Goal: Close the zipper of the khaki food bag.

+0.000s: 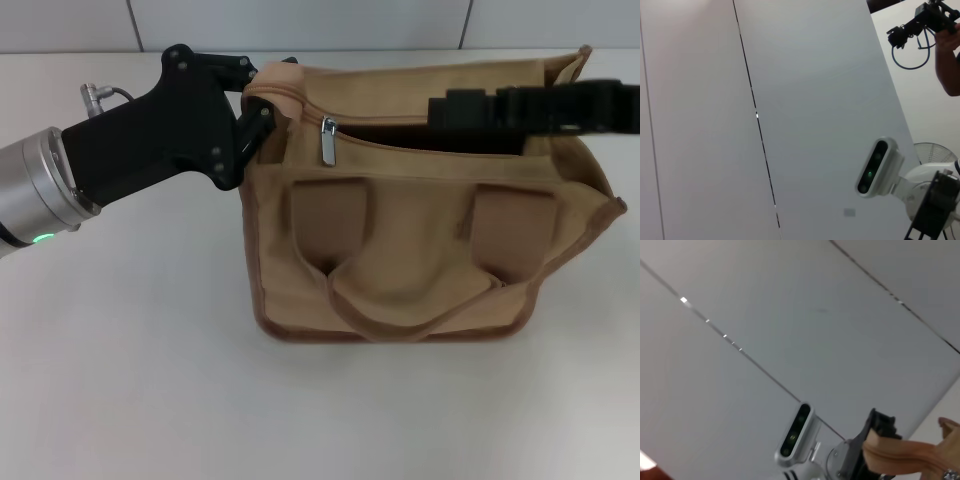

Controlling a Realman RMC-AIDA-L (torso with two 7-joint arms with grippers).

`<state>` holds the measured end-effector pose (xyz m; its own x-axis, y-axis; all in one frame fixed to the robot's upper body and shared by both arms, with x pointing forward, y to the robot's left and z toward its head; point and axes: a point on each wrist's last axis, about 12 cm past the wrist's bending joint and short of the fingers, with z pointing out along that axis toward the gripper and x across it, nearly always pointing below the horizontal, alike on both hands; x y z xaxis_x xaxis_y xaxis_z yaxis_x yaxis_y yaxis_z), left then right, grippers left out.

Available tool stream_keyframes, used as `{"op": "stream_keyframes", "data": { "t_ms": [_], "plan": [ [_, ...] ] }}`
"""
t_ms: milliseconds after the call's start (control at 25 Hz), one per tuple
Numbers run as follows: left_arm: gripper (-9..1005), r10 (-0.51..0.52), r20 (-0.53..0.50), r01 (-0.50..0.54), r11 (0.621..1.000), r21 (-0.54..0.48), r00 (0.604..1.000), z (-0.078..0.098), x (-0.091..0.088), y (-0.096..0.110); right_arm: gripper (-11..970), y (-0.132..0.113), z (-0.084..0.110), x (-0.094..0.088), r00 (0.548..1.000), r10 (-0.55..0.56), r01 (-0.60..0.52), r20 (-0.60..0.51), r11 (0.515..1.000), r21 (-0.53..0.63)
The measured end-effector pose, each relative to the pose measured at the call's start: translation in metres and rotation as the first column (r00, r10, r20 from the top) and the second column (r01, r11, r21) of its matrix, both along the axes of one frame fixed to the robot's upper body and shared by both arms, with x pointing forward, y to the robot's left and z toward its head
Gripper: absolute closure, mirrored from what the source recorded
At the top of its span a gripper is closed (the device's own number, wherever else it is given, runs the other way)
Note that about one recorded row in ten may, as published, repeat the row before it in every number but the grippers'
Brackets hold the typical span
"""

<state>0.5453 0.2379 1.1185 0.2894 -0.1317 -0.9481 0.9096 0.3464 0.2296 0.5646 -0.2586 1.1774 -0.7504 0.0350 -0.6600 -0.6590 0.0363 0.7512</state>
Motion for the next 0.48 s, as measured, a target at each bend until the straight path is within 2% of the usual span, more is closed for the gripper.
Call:
{"op": "stream_keyframes", "data": {
  "t_ms": [80,160,280,480],
  "plan": [
    [977,0.003,0.001,-0.003,1.000,-0.004,1.000,0.000,-0.001,0.001,200,0.004,0.002,0.007,0.997,-0.021,0.020,-0.081,1.000,-0.014],
    [976,0.004,0.001,-0.004,1.000,-0.004,1.000,0.000,-0.001,0.001,208,0.006,0.002,0.009,0.994,-0.021,0.018,-0.108,1.000,-0.022],
    [975,0.005,0.003,-0.005,1.000,-0.005,1.000,-0.001,-0.002,0.001,408,0.017,0.004,0.016,0.984,-0.008,-0.004,-0.179,0.998,-0.066],
    [973,0.011,0.012,-0.011,1.000,-0.011,1.000,-0.004,-0.004,-0.001,613,0.029,0.004,0.027,0.967,-0.042,0.009,-0.252,0.992,-0.128]
  ]
}}
